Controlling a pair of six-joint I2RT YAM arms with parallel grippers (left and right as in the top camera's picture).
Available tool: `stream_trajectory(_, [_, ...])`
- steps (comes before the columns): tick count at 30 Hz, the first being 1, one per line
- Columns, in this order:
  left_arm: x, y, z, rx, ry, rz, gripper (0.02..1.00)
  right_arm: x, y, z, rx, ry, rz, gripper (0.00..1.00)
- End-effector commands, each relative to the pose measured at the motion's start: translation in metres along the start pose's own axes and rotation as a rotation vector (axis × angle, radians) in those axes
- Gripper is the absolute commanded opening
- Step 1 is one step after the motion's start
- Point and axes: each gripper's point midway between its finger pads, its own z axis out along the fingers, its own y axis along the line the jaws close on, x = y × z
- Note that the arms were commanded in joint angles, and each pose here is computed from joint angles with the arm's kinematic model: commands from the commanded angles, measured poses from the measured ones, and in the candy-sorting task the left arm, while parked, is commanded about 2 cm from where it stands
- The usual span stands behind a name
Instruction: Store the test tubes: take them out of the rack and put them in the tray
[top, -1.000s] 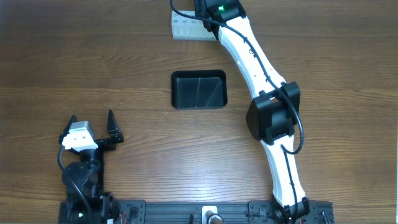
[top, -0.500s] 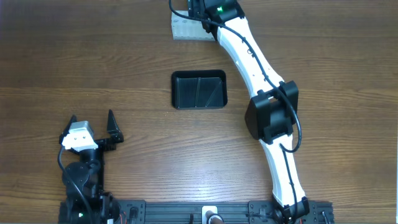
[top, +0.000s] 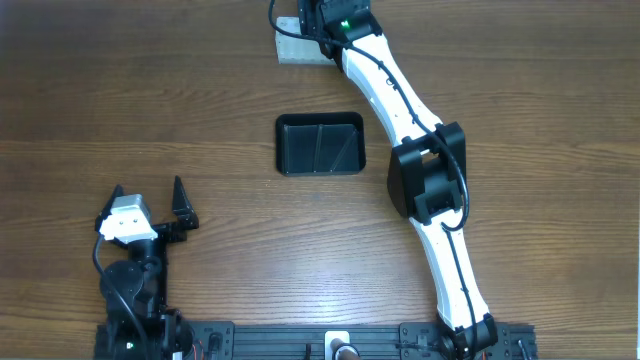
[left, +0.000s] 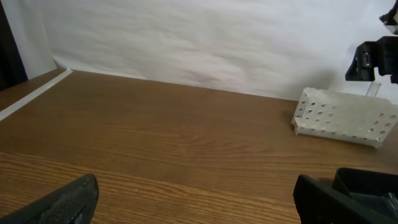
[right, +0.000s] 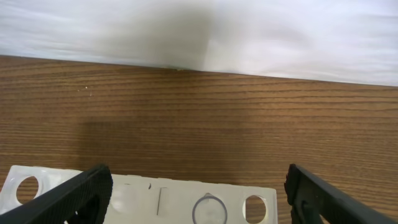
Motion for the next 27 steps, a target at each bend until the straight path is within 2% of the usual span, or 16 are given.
stream_trajectory(1, [-0.0001, 0.0013, -0.0001, -0.004, -0.005, 0.011, 0.998, 0.0169, -0.0018, 0.0156, 0.016, 0.03, -0.014, 0.877])
stream_trajectory(6, [-0.0001, 0.0013, -0.0001, -0.004, -0.005, 0.011, 0.998, 0.0242, -0.0015, 0.0209, 0.019, 0.045, -0.019, 0.858])
stream_trajectory(8, [-0.0001, 0.0013, -0.0001, -0.004, -0.005, 0.011, 0.998, 0.0249, -0.0013, 0.0216, 0.019, 0.046, -0.019, 0.812])
stream_trajectory(9, [-0.0001, 0.0013, -0.0001, -0.004, -0.005, 0.011, 0.998, 0.0252, -0.0013, 0.0219, 0.019, 0.047, -0.02, 0.757])
stream_trajectory(10, [-0.0001, 0.0013, -0.0001, -0.004, -0.005, 0.011, 0.998, 0.0254, -0.002, 0.0223, 0.02, 0.047, -0.019, 0.667])
stream_trajectory(12, [-0.0001, 0.0013, -0.0001, -0.004, -0.005, 0.011, 0.998, 0.0254, -0.0028, 0.0225, 0.021, 0.048, -0.019, 0.347])
stream_trajectory(14, [-0.0001, 0.0013, -0.0001, -0.004, -0.005, 0.011, 0.998, 0.0253, -0.003, 0.0224, 0.024, 0.047, -0.018, 0.154])
stream_trajectory(15, [-0.0001, 0.0013, -0.0001, -0.004, -0.005, 0.011, 0.996, 0.0252, -0.0036, 0.0224, 0.027, 0.046, -0.019, 0.108])
stream_trajectory(17, [-0.0001, 0.0013, -0.0001, -0.004, -0.005, 0.011, 0.998, 0.0252, -0.0038, 0.0224, 0.028, 0.047, -0.019, 0.069])
stream_trajectory(27, [-0.0001, 0.0013, -0.0001, -0.004, -0.005, 0.011, 0.998, 0.0223, -0.0016, 0.0185, 0.024, 0.042, -0.02, 0.06])
